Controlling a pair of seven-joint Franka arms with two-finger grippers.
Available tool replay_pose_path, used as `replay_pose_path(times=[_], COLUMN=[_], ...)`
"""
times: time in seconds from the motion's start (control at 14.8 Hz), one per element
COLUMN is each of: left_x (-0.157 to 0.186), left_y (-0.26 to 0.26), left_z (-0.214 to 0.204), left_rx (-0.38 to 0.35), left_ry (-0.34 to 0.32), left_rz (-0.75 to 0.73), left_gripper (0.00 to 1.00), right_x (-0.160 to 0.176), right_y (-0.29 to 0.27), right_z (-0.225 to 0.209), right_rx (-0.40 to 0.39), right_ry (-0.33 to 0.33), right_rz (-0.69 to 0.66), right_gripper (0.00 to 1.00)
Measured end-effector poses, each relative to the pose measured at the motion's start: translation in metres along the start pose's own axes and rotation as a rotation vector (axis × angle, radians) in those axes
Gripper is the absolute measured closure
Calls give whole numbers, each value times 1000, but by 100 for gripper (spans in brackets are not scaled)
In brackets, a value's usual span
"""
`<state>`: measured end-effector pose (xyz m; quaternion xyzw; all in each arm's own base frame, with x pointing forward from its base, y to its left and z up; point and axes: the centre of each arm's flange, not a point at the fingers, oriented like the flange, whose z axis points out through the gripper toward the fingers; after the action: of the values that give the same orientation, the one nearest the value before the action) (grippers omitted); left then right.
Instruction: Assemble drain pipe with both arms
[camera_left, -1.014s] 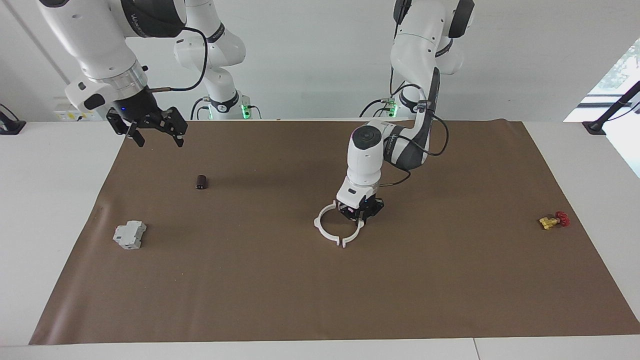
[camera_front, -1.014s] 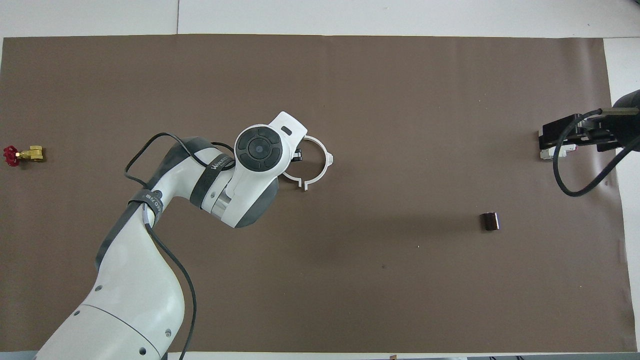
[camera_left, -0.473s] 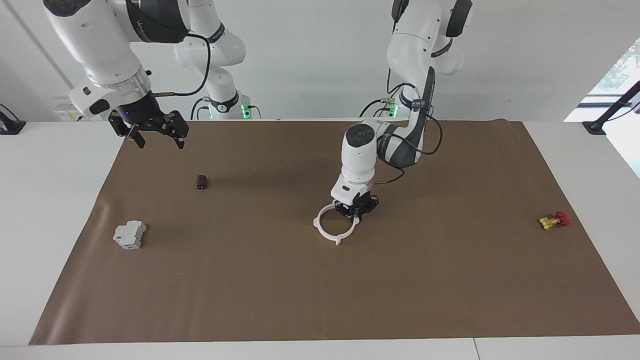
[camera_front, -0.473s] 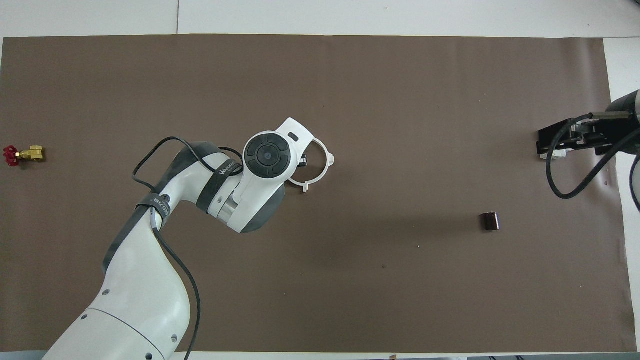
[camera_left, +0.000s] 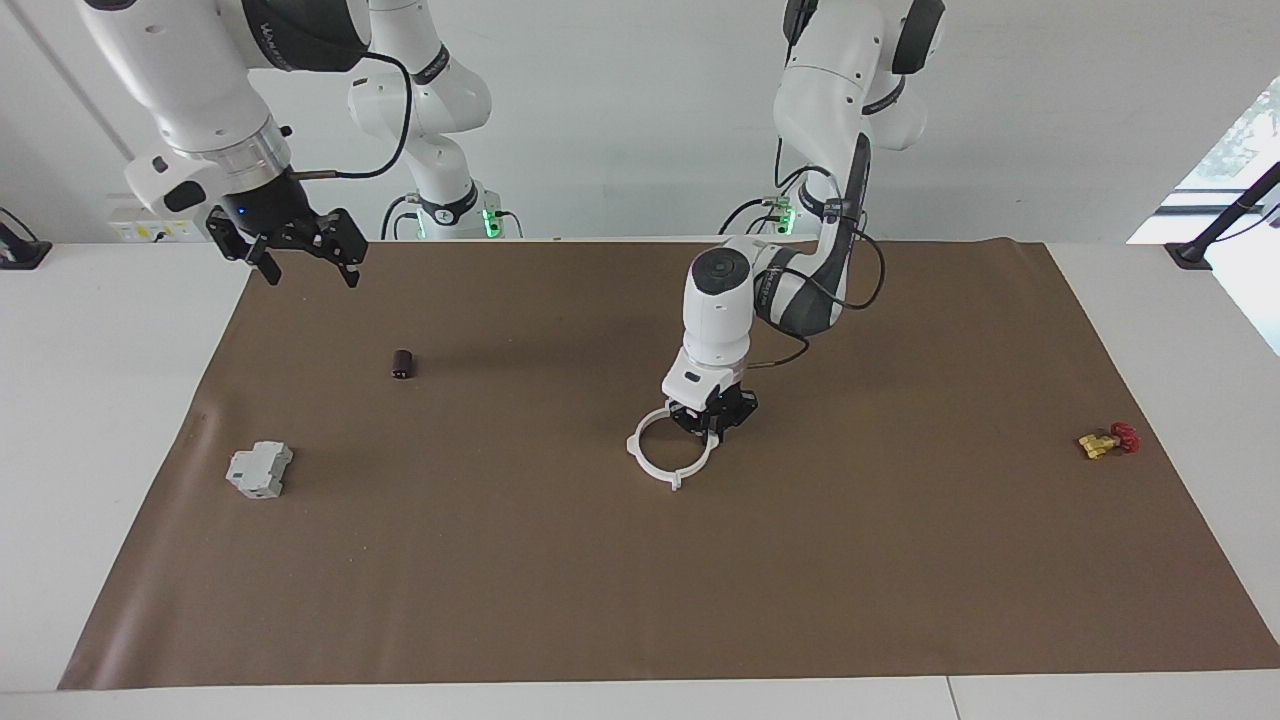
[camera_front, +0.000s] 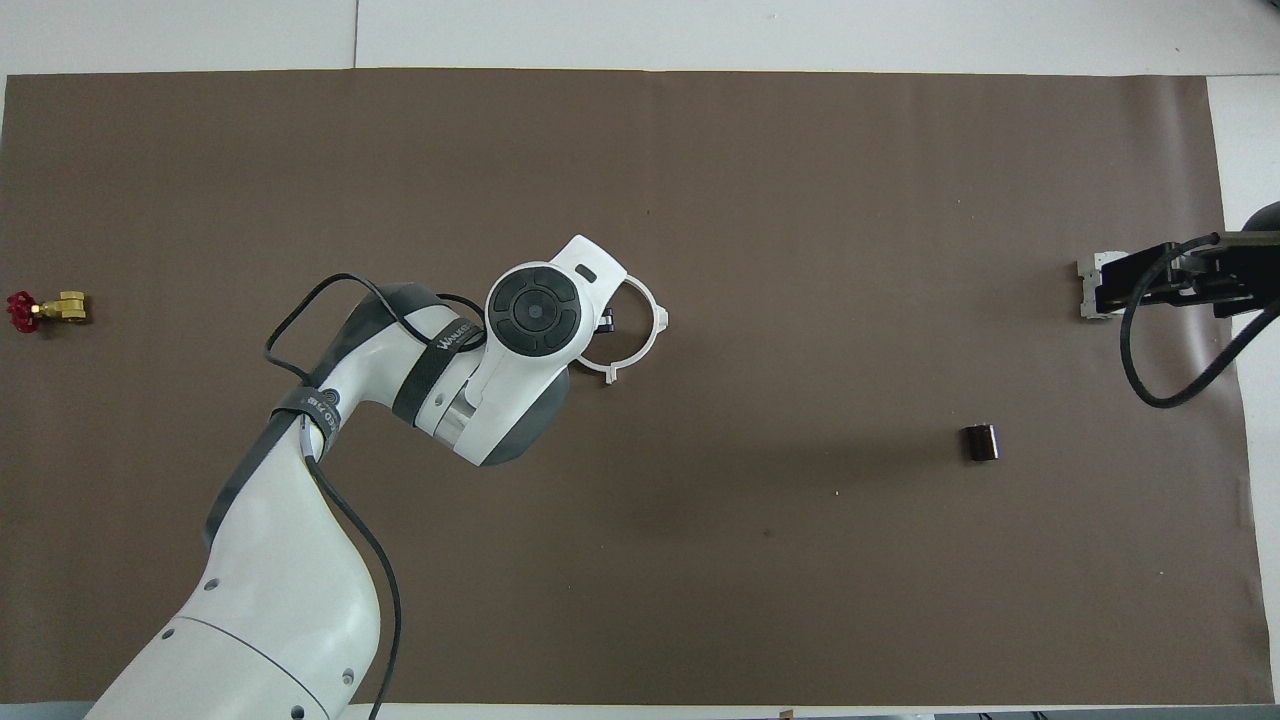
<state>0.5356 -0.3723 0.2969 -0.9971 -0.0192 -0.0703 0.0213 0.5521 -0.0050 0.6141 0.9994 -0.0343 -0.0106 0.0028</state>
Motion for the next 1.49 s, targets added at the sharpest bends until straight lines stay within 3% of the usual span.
replay_pose_path(times=[1.22, 1.29, 1.49], left_x=[4, 4, 5], left_y=[-2, -2, -2], left_z=[0, 0, -1], left_rx=[-18, -19, -26], left_ry=[25, 26, 33], left_rz=[-10, -10, -10], left_gripper=[79, 74, 41], right_x=[4, 4, 4], right_y=[29, 29, 29], right_z=[-3, -3, -3], right_rx=[1, 1, 1], right_ry=[9, 8, 8], right_rz=[54, 54, 53], right_gripper=[0, 0, 0])
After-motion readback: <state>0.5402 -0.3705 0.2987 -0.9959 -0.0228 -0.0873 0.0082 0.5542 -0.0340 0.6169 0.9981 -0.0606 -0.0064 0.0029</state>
